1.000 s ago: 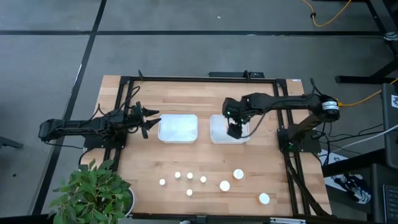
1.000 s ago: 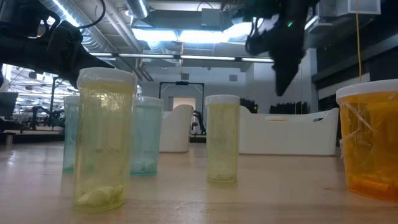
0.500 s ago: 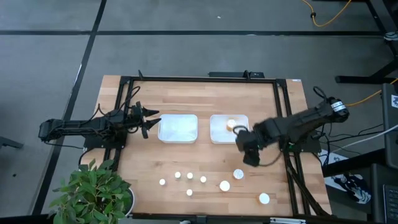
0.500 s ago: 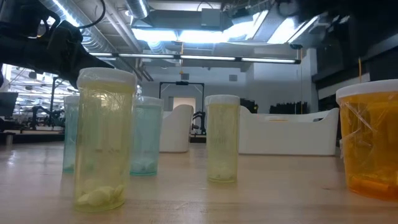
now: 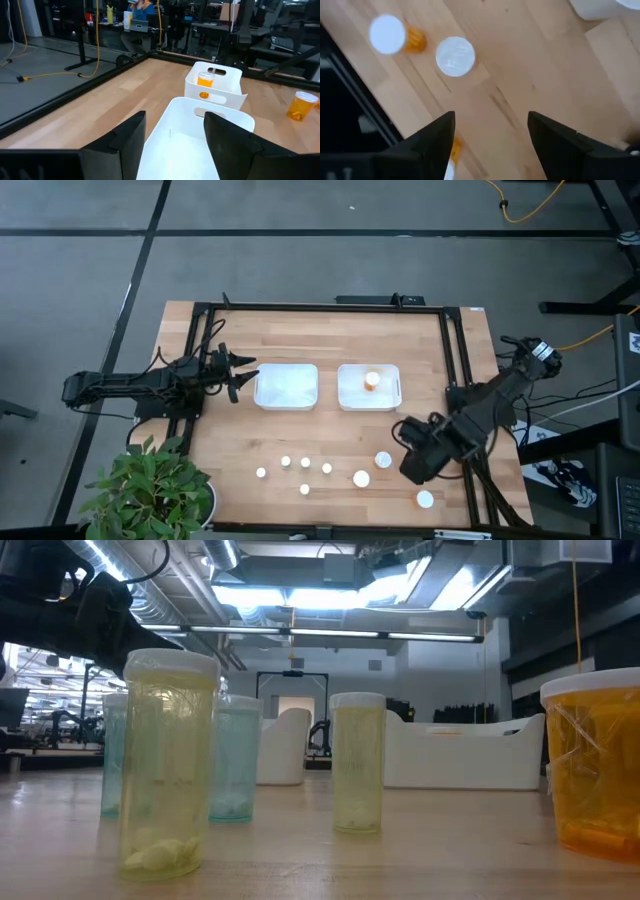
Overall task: Pick and place medicine bottles into bin by pill shape (circle, oval)
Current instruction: Put the large orange pill bottle into the right white bin
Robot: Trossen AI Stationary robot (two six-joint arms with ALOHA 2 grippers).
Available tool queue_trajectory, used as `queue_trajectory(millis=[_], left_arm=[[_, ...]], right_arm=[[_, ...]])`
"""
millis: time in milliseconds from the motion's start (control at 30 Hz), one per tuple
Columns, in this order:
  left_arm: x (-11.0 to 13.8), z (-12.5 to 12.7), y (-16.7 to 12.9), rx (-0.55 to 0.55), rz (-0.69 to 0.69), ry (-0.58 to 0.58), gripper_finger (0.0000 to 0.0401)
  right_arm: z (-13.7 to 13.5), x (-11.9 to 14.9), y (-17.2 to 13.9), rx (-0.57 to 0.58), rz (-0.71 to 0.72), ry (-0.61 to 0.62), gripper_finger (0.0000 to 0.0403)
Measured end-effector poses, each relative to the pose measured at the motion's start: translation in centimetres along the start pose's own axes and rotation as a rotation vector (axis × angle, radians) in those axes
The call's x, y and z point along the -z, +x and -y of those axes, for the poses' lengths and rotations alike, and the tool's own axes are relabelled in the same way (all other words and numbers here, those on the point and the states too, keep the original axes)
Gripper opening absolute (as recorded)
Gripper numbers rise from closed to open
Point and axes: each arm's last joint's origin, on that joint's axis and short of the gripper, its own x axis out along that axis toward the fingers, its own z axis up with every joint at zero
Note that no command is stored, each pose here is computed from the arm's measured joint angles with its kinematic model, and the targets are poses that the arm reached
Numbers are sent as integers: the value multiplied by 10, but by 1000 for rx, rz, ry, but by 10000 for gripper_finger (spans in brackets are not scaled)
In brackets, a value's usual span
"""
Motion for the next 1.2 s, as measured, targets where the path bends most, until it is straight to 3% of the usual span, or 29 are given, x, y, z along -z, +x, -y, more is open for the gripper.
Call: queue_trajectory(millis=[300, 800, 1200], left_arm=[[0, 0, 0, 0, 1, -1, 194], [0, 0, 0, 0, 0, -2, 194], [0, 0, 0, 0, 0, -2, 194]], right_arm=[[-14, 17, 13, 5, 0, 4, 252], [-29, 12, 27, -53, -5, 29, 252], [-26, 14, 40, -12, -12, 29, 253]])
